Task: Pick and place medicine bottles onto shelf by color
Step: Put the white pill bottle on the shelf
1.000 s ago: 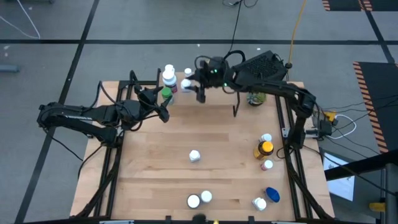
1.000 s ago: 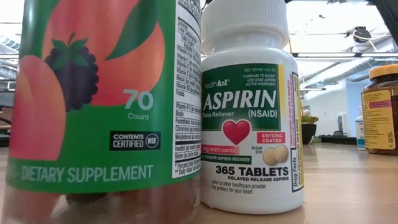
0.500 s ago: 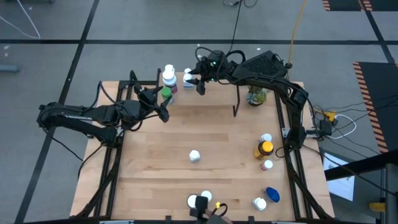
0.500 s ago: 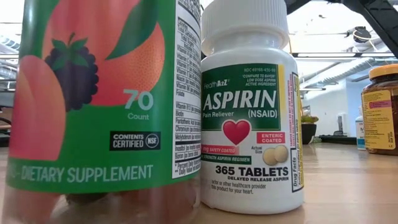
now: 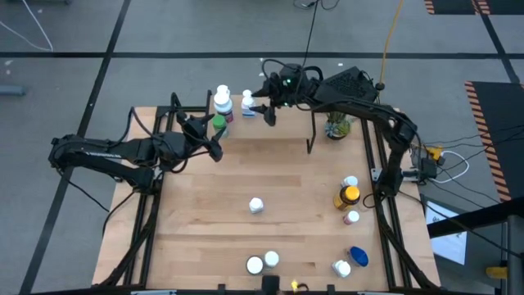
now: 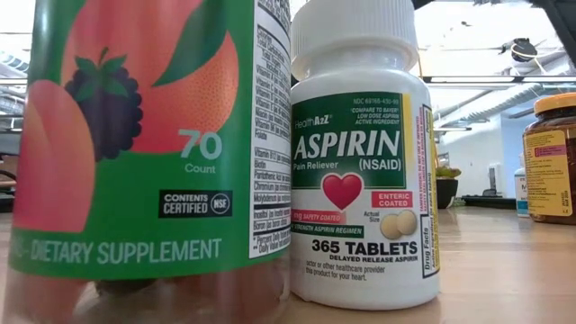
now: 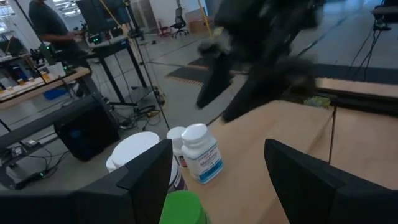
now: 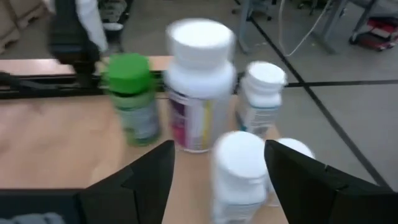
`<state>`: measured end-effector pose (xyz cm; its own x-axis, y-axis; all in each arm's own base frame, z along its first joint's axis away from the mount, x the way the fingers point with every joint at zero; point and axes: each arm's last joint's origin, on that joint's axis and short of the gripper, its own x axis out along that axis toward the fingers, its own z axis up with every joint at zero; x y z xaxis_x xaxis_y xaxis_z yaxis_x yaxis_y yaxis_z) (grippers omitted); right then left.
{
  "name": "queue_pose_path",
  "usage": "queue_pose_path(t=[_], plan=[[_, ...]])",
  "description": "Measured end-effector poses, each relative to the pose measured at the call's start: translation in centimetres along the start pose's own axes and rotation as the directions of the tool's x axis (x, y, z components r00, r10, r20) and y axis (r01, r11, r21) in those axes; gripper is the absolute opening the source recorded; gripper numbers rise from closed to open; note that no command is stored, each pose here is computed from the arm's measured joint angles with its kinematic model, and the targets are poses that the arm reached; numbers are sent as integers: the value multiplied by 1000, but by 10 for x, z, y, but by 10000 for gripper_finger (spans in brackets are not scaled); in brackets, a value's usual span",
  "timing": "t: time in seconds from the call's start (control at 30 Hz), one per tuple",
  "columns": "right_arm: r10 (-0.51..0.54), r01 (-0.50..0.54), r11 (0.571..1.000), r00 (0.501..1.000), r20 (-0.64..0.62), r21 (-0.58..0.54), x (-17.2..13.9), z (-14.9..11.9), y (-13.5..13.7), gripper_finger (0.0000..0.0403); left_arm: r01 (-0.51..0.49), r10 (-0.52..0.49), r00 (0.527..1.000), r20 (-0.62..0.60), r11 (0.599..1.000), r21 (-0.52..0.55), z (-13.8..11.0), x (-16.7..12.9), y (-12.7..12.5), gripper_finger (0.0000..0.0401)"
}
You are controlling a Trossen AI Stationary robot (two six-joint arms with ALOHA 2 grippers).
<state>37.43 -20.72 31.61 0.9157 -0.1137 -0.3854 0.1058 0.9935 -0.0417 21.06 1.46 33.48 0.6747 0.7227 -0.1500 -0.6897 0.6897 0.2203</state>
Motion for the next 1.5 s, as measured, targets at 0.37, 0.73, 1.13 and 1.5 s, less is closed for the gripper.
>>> queue_pose_path(t=[0.37, 0.73, 1.13, 1.5], plan=[[324, -326, 945, 944, -64, -32, -1, -39, 138, 244, 0, 0, 1000, 7, 1000, -17, 1, 0, 0, 257], [335, -345, 933, 936, -104, -101, 28, -128, 231, 246, 56, -54, 998, 35, 997, -46, 4, 0, -1, 257], [458, -467, 882, 881, -114, -60, 51, -148, 243, 297, 103, -102, 994, 39, 994, -45, 4, 0, -3, 257], [396, -398, 915, 917, -40, -63, 43, -128, 223, 284, 103, -102, 994, 28, 994, -39, 3, 0, -3, 257]])
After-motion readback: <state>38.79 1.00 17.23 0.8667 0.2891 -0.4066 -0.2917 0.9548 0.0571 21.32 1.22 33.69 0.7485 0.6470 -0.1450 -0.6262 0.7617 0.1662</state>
